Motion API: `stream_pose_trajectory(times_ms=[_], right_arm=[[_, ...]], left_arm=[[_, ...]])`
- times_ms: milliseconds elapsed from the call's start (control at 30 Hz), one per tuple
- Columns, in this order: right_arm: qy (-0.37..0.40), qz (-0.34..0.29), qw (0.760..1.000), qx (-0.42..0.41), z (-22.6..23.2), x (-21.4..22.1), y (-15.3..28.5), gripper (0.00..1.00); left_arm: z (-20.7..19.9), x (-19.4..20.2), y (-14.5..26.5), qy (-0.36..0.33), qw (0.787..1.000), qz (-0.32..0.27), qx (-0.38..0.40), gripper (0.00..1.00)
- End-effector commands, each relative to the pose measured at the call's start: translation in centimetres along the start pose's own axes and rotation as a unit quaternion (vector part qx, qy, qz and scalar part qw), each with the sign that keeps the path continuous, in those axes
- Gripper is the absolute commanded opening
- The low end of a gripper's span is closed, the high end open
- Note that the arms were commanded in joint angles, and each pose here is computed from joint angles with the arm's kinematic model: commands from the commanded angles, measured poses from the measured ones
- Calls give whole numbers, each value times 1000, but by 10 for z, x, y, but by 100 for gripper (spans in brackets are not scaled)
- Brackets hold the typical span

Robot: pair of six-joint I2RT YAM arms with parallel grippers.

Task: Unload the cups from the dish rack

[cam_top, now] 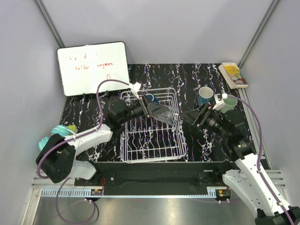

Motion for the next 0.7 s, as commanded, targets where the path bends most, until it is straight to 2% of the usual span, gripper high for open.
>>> stream_pose_trajectory(times_ms=[0,267,333,400,433,500,600,633,667], right_arm=[[-7,-3,998,-62,11,-2,-2,74],[2,2,996,-90,15,-7,-16,69],[-2,9,995,-104,17,-5,-23,65],[-10,29,994,-107,15,-1,-34,59],[-9,37,992,-119,18,3,-37,52],[-12,53,991,-121,19,9,-45,45],[-8,65,990,-124,24,18,-53,36],[-7,67,990,-121,23,20,-54,32],[-7,65,991,-119,24,21,-54,21]], left_arm=[[-29,-14,-14,-41,997,-6,65,0],[-31,-10,-20,-38,997,3,66,0],[-31,-7,-23,-39,997,8,66,0],[-32,-5,-25,-39,997,13,66,0],[-31,-4,-27,-38,997,17,65,0],[-30,-1,-30,-37,997,22,67,0],[-30,1,-31,-35,997,27,67,0],[-29,2,-31,-35,997,27,67,0],[-28,3,-31,-34,997,28,67,0]])
Point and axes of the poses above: each gripper's point midway between its finger pads, its own y axis back along the fingers, its own z axis along the line the jaws close on, x = y × z, the point moved 10 cm from there along y, back along the fingers, and after that the axes turned 15 degrees about y, right-handed, at the moved point
